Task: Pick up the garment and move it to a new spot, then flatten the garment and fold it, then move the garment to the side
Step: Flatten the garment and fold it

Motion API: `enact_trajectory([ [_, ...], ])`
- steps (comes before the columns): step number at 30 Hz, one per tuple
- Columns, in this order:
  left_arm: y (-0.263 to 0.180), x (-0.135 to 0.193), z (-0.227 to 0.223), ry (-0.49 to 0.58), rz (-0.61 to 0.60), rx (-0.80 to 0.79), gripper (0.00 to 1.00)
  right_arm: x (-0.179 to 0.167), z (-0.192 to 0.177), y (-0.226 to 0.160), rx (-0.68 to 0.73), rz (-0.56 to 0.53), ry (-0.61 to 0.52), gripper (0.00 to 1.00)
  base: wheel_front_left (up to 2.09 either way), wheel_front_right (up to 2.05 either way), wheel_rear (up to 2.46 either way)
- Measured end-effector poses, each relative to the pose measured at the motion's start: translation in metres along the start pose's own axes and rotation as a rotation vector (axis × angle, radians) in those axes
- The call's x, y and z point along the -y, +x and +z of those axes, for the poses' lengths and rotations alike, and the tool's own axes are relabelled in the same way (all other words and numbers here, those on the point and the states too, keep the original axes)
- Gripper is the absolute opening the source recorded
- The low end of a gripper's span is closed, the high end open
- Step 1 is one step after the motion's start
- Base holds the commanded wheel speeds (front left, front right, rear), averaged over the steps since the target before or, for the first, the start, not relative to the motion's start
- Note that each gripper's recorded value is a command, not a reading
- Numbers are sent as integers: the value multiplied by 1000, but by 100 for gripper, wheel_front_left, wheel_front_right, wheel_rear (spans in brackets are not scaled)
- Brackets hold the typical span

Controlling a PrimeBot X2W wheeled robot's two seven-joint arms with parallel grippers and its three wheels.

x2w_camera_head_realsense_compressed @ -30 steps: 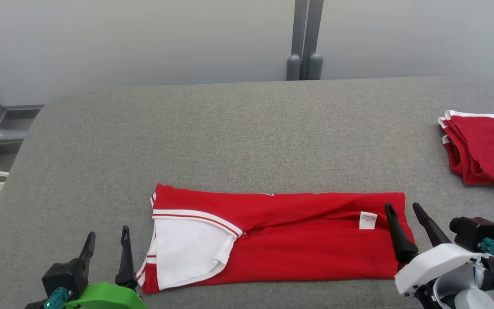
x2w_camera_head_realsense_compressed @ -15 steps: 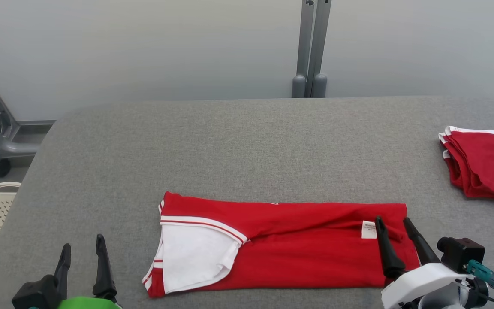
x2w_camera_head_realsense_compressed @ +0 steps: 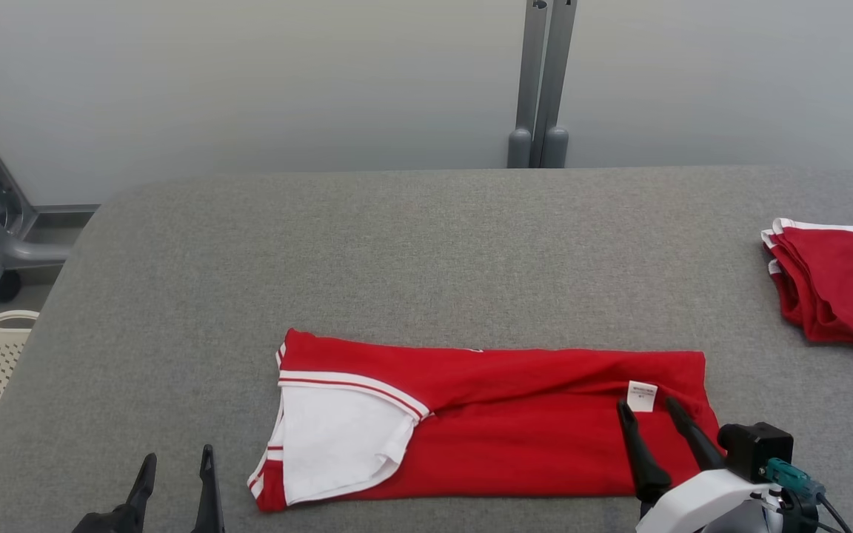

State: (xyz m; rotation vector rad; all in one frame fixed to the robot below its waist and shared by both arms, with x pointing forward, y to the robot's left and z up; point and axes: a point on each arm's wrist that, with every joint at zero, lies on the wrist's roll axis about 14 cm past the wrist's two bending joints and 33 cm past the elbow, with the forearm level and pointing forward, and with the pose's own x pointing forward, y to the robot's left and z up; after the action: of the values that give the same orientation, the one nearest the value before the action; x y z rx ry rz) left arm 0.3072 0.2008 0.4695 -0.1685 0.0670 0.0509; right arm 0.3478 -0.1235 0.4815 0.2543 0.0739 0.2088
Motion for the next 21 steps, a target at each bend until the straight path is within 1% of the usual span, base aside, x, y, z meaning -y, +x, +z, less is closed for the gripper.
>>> enact_trajectory([
  [10, 3, 5, 0, 9, -15, -2, 100, 7, 5, 3, 9, -20, 10, 100, 0, 0, 0],
  [14, 5, 8, -3, 9, -24, -13, 100, 24, 7, 5, -11, -69, 21, 100, 0, 0, 0],
  [18, 7, 12, -5, 4, -33, -21, 100, 52, 7, 5, -63, -151, 14, 100, 0, 0, 0],
  [21, 10, 14, -6, 3, -38, -29, 100, 68, 16, 10, -68, -196, 3, 100, 0, 0, 0],
])
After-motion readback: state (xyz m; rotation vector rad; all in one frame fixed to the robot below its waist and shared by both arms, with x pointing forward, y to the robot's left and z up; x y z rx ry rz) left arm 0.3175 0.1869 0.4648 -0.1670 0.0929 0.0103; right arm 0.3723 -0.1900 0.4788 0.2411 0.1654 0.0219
